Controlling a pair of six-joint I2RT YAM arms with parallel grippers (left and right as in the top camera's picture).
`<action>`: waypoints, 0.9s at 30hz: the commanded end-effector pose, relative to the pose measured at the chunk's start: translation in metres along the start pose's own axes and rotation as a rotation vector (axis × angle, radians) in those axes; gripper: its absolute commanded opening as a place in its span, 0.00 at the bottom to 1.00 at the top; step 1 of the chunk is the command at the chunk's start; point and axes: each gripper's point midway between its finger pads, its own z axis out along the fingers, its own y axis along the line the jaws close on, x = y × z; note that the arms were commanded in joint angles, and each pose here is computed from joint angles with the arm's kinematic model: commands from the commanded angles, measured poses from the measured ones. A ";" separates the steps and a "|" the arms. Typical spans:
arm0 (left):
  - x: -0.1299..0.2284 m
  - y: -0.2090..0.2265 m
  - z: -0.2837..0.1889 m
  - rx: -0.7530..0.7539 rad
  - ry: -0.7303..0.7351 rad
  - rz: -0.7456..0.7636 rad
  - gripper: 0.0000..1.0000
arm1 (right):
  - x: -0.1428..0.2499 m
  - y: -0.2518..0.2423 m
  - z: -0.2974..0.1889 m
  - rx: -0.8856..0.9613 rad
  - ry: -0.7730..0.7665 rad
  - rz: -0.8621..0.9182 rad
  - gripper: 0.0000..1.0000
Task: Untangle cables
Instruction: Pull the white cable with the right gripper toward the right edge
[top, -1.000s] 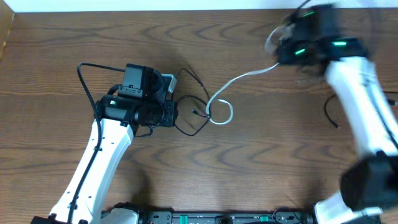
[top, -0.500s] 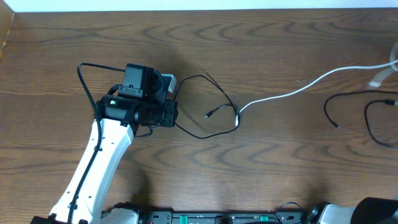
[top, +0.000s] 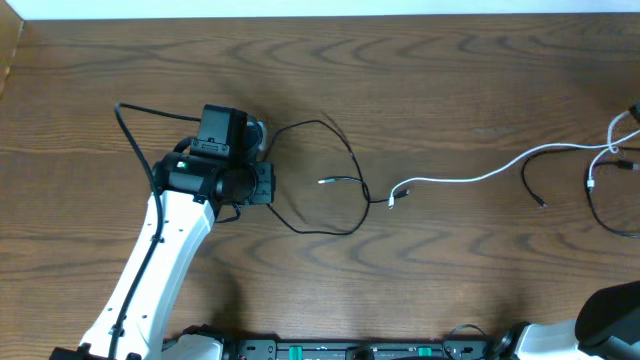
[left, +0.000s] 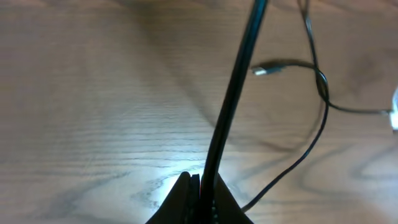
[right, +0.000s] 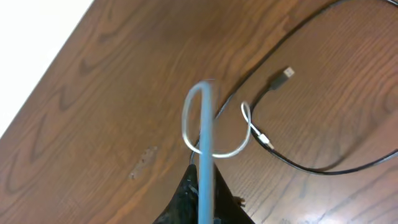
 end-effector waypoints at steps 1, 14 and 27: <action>-0.005 0.021 -0.002 -0.125 -0.033 -0.128 0.08 | -0.002 -0.011 0.003 0.060 -0.012 0.021 0.01; -0.010 0.033 -0.004 -0.185 -0.089 -0.389 0.08 | -0.008 0.010 0.003 -0.050 -0.028 -0.031 0.01; -0.011 -0.032 -0.004 0.179 -0.020 -0.087 0.08 | -0.009 -0.059 0.005 0.339 -0.069 0.016 0.11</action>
